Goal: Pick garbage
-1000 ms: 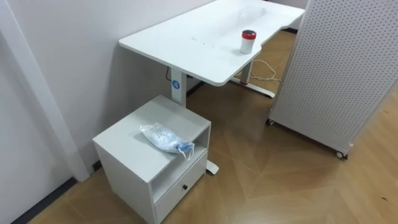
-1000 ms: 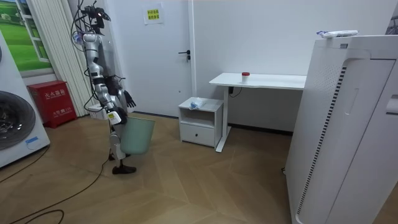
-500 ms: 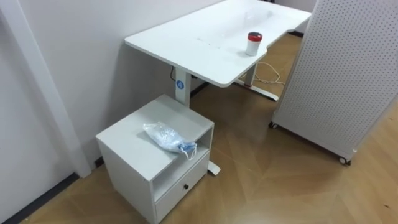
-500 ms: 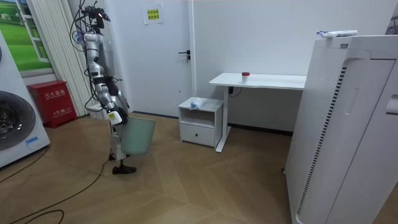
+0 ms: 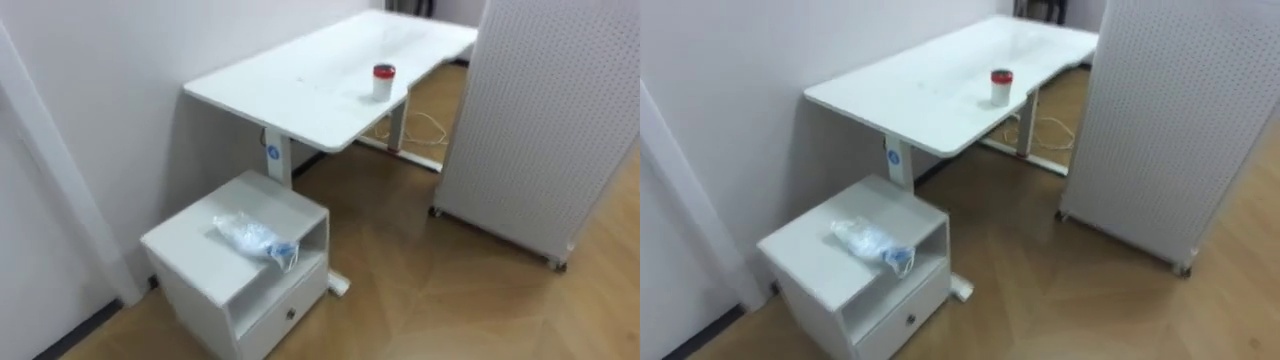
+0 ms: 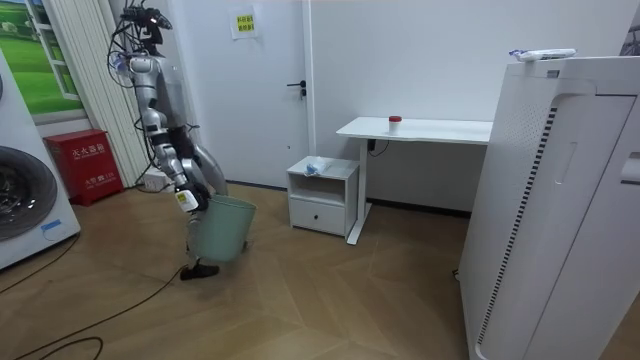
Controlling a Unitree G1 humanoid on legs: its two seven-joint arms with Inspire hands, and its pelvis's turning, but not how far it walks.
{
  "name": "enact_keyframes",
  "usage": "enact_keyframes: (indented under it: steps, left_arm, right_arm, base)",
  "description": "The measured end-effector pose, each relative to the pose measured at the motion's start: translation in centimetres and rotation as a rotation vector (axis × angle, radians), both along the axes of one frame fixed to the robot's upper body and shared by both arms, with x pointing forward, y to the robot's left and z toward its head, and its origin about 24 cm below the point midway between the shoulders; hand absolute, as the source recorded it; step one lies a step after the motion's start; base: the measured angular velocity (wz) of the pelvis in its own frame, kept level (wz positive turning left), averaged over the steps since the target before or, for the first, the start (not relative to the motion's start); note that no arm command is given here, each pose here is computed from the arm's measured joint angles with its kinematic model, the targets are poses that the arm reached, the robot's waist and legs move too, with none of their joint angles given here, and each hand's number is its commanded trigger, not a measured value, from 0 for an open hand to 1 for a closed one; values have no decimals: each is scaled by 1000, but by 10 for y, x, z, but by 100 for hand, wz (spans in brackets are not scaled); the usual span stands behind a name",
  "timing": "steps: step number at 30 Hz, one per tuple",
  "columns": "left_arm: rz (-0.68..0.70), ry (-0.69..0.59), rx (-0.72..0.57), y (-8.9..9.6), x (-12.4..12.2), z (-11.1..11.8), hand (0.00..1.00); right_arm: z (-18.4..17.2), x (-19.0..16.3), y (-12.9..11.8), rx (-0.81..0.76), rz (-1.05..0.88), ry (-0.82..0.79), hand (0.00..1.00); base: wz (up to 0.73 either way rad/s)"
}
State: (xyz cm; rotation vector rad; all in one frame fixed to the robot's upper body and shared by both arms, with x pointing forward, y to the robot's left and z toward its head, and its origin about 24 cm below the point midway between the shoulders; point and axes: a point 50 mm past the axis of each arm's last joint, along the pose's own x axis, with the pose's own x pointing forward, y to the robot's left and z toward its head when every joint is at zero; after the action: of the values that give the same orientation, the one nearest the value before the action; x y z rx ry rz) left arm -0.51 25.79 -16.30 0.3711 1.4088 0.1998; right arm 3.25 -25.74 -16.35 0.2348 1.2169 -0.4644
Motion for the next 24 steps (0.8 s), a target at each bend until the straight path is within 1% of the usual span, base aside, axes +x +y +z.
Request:
enact_keyframes:
  steps: [4,8,13,14,15,16,18,21,24]
  left_arm:
    - [11,-5,2,1,-1,0,0]
    - [7,-48,0,0,6,1,0]
    - [-21,-143,-1,0,35,2,0]
    - [-23,-154,4,0,38,3,0]
    - [-29,-184,23,1,46,4,0]
    - [-32,-190,35,2,48,5,0]
    - [-44,-240,76,5,62,8,0]
    - [-63,-319,81,1,85,12,0]
    - [-104,-379,71,-5,100,15,0]
  right_arm:
    - [-1,-12,-1,-21,-17,39,100]
    - [0,-10,-2,-36,-8,36,100]
    - [2,-1,-6,-71,6,21,100]
    - [3,0,-7,-78,-1,17,100]
    - [4,4,-10,-93,-4,11,100]
    - [4,8,-11,-99,-2,3,100]
    - [7,27,-10,-106,26,-56,100]
    - [10,42,-9,-117,56,-105,100]
    - [9,43,-5,-122,90,-112,100]
  base:
    - [-55]
    - [-60]
    - [-23]
    - [-7]
    - [-8]
    - [-15]
    - [-6]
    - [39]
    - [43]
